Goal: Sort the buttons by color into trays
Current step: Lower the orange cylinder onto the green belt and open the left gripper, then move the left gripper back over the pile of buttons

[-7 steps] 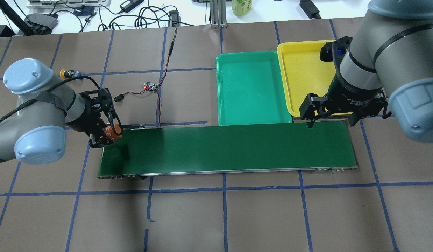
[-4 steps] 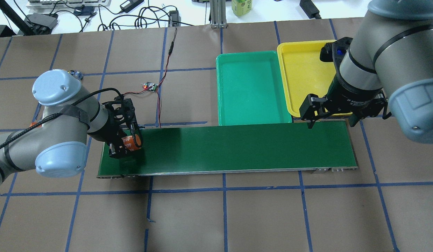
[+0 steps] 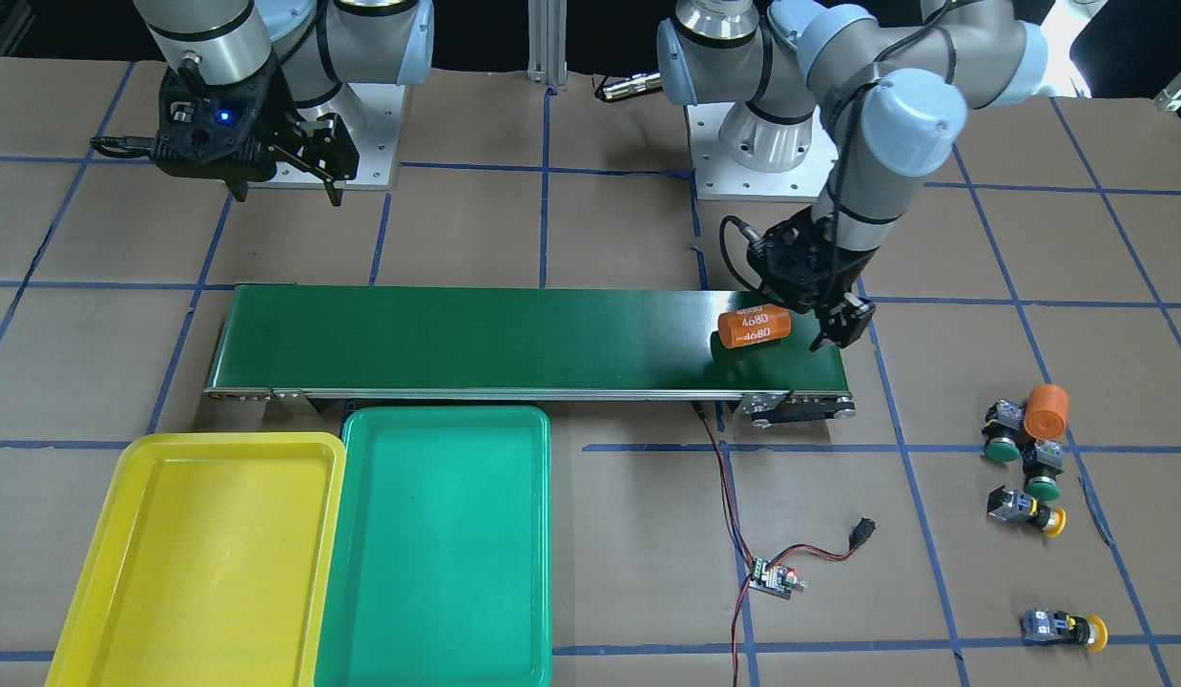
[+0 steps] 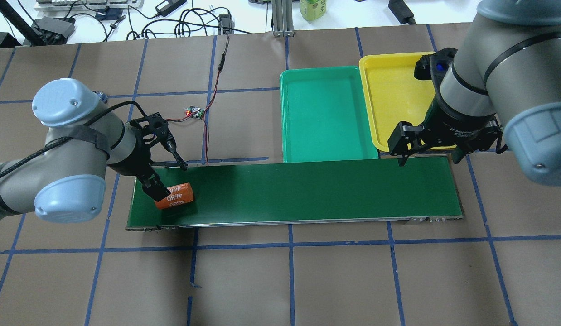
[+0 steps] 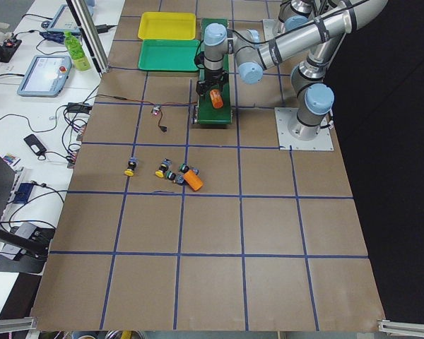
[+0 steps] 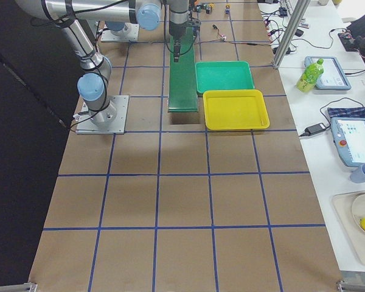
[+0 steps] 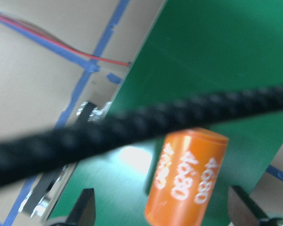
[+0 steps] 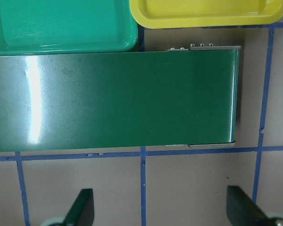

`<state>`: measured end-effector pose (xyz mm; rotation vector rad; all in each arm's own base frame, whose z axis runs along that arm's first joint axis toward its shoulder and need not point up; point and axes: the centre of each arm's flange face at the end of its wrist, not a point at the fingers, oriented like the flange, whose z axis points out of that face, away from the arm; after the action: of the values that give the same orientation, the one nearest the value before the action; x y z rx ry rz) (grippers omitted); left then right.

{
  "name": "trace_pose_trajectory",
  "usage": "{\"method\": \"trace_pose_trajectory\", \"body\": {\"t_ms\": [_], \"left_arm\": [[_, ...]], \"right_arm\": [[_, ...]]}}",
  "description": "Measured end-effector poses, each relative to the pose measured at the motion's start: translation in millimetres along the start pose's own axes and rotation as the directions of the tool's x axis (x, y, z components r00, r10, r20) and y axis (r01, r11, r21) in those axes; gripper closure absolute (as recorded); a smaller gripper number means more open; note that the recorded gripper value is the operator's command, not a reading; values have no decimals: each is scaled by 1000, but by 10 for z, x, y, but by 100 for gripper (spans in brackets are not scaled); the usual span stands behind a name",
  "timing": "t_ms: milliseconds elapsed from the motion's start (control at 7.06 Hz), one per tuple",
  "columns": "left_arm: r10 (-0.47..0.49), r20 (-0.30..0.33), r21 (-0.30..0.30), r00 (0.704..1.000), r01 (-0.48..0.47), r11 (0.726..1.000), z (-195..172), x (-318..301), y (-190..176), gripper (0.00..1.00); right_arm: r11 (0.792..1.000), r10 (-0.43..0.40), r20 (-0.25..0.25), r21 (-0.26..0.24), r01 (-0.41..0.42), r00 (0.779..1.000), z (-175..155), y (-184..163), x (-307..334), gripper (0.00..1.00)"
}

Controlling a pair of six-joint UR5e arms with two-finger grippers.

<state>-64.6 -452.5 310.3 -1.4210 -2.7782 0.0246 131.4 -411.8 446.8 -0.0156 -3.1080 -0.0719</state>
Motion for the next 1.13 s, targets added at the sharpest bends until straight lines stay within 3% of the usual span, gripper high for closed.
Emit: {"method": "trace_pose_trajectory", "body": {"t_ms": [283, 566, 850, 1133], "left_arm": [[-183, -13, -12, 983, 183, 983, -224, -929, 418, 0], [-323, -5, -17, 946, 323, 946, -104, -2099, 965, 0], [-377, 21, -41, 926, 378, 925, 224, -2887, 1256, 0], [-418, 45, -74, 907, 420, 904, 587, -3213, 1342, 0]], "right_arm": [[1000, 3, 34, 27, -4, 999, -40, -20, -29, 0], [999, 1, 39, 34, -2, 999, -49, -34, -9, 0], [1000, 4, 31, 28, -5, 1000, -26, -32, 7, 0], [1000, 15, 18, 20, -15, 1000, 7, -12, 17, 0]]}}
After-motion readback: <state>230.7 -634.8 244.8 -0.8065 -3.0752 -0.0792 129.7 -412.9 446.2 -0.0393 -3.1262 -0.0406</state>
